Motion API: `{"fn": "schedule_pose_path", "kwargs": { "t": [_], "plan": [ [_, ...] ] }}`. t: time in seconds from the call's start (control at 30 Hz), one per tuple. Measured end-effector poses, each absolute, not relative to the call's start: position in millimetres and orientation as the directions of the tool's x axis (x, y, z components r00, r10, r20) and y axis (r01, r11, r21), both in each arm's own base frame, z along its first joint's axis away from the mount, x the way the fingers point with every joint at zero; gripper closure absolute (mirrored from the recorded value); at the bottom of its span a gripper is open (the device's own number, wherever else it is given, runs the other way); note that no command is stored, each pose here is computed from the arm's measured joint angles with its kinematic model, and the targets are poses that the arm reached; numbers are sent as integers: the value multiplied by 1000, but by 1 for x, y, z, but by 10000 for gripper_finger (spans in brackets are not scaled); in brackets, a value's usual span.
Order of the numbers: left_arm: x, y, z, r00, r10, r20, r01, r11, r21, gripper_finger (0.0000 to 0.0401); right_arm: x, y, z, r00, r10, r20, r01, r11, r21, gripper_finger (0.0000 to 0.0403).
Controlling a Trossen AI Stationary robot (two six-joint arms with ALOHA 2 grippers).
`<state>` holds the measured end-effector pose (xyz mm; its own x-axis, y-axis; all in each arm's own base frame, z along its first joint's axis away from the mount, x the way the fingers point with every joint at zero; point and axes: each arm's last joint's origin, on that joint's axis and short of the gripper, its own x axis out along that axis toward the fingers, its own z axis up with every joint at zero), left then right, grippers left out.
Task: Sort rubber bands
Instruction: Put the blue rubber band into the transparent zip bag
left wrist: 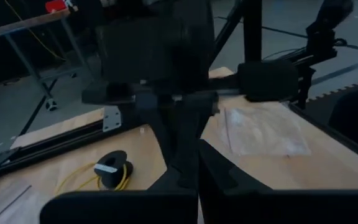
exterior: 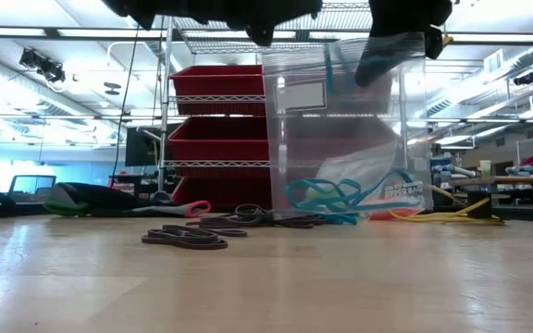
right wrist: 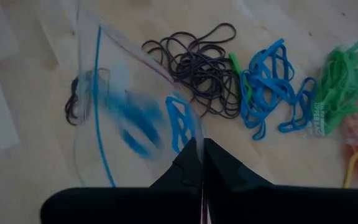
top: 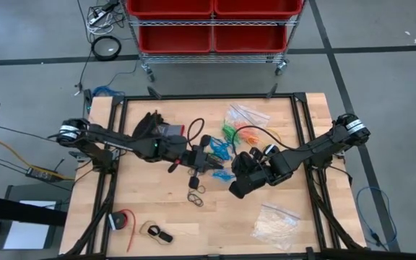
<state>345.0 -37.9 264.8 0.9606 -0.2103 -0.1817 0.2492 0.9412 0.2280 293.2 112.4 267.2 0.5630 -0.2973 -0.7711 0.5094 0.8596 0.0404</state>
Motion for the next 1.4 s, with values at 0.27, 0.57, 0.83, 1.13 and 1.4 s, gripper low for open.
{"fn": "schedule_pose_path", "kwargs": {
  "t": [0.27,0.57,0.83,1.13,1.4],
  "plan": [
    [354,-40,247,957,-191,-218,243,939,243,401,296,113,268,581,-281,-764,491,870,54,403],
    [356,-46,243,948,-219,-231,269,940,211,379,296,113,268,580,-274,-767,488,871,57,403],
    [349,-73,239,886,-374,-275,436,873,218,350,298,108,268,575,-282,-768,517,853,74,403],
    [346,-78,231,917,-180,-356,321,863,390,293,303,103,270,593,-229,-772,518,842,149,403],
    [349,-77,236,879,-129,-459,327,864,383,219,304,103,270,598,-227,-768,513,845,150,403]
  ]
}}
